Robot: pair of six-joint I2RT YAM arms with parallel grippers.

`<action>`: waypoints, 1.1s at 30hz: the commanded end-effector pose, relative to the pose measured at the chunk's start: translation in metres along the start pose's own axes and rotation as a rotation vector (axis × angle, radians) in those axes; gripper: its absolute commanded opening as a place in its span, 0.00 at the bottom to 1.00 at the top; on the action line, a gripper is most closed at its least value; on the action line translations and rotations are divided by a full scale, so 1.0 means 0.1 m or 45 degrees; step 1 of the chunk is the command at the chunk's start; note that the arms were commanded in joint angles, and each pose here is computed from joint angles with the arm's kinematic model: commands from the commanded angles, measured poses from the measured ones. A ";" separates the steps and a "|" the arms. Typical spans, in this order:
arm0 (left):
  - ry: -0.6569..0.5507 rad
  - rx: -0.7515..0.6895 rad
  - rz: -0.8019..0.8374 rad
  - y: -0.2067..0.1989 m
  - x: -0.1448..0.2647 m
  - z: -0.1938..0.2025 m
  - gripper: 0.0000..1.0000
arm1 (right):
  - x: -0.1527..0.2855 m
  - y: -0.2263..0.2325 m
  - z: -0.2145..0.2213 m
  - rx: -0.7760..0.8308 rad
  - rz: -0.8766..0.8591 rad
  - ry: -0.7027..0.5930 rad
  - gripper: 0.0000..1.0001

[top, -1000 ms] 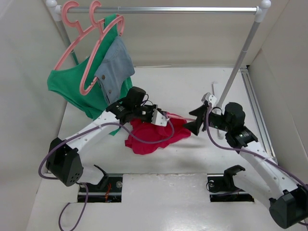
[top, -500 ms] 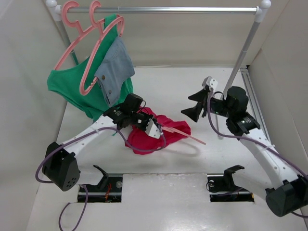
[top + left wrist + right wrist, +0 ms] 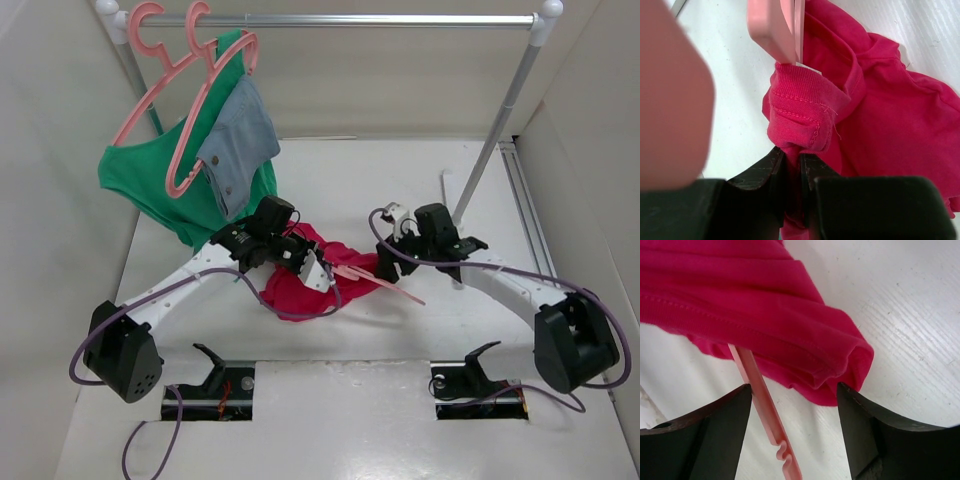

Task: Place the t-shirt on the hanger
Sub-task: Place tshirt on hanger

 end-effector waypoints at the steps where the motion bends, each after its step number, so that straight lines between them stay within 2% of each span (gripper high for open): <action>1: -0.058 -0.013 -0.019 0.00 0.07 -0.09 0.00 | -0.15 -0.06 -0.03 -0.009 0.051 -0.035 0.74; 4: -0.058 -0.002 -0.018 -0.01 0.07 -0.09 0.00 | -0.28 -0.14 0.04 -0.054 0.084 0.015 0.74; 8: -0.062 0.004 -0.027 0.00 0.10 -0.11 0.00 | -0.39 -0.25 -0.10 -0.057 0.117 -0.004 0.72; 20: -0.017 0.023 -0.012 -0.10 0.07 -0.02 0.00 | -0.15 -0.27 -0.28 -0.001 0.106 -0.138 0.72; 33: -0.025 0.036 -0.034 -0.02 0.06 -0.04 0.00 | -0.36 -0.27 -0.08 0.006 0.086 -0.026 0.70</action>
Point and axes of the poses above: each gripper's point midway between its finger pads, its own x axis back along the fingers, its own y axis along the line the jaws close on, z = x × y, the point moved 6 cm from there along x, back along the fingers, and after that the axes turned 11 degrees about x, right-handed, at the moved point
